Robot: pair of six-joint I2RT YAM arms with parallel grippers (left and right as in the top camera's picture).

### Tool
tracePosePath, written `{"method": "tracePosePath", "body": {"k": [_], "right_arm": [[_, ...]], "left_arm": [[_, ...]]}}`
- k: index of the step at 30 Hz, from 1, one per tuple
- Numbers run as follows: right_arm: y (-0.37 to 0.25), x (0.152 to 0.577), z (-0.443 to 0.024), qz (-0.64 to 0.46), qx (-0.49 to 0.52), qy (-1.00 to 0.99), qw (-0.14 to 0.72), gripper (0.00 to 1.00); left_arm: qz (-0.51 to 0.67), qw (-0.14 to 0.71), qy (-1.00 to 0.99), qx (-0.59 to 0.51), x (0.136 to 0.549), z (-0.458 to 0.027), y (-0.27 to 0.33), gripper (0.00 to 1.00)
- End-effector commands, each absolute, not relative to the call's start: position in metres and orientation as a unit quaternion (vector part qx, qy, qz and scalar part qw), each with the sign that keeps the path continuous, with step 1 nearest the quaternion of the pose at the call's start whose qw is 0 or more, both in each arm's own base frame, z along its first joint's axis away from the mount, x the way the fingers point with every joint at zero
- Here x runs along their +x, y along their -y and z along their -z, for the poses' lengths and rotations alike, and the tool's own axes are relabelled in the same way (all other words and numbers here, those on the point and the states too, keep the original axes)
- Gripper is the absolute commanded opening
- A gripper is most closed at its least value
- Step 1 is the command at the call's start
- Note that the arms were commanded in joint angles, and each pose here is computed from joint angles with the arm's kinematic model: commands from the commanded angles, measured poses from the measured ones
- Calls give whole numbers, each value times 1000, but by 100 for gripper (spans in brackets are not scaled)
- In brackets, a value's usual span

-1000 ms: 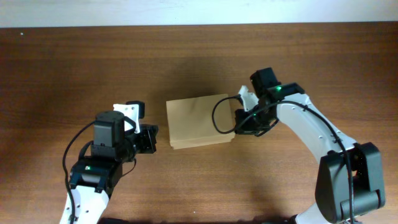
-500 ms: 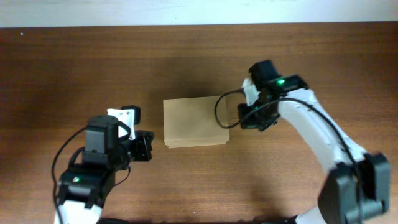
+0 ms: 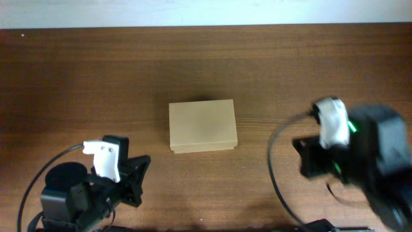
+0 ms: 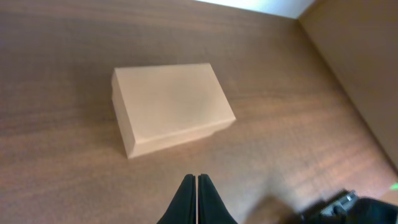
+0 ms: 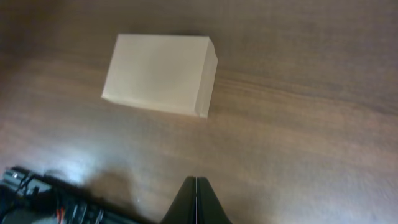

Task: Pack container

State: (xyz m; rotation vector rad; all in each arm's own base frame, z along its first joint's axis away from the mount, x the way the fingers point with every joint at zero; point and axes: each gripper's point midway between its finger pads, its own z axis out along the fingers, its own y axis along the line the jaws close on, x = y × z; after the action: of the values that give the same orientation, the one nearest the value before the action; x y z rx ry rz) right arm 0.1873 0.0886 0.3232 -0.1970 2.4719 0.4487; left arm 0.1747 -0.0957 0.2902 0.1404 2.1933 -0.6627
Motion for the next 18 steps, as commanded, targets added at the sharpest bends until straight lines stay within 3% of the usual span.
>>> {"method": "tracePosePath", "body": {"k": [1,6,7,9,10,11,12,13,18], "right_arm": [[-79,163,-337,-171,-69,-922,339,4],[-70,129,-352,-183,-74,-900,390,4],[-69,124,-354,-184,-74,-895,399,9],[-67,119,-357,-186,-75,-890,410,37],[-67,117,-358,-187,-75,-888,413,53],[-67,117,-358,-187,-75,-887,414,99],[-66,116,-358,-187,-76,-887,415,99],[-67,116,-358,-188,-76,-887,415,99],[-66,116,-358,-187,-75,-887,414,99]], "left_arm": [[282,405,-866,77,163,-295,102,2],[303,374,-872,84,151,-288,109,2],[307,371,-872,85,150,-288,110,2],[309,370,-872,86,149,-288,111,7],[309,370,-872,86,149,-288,111,22],[309,370,-872,86,149,-288,111,39],[309,370,-872,85,149,-288,111,79],[309,370,-872,85,149,-288,111,100],[309,369,-872,85,149,-287,111,100]]}}
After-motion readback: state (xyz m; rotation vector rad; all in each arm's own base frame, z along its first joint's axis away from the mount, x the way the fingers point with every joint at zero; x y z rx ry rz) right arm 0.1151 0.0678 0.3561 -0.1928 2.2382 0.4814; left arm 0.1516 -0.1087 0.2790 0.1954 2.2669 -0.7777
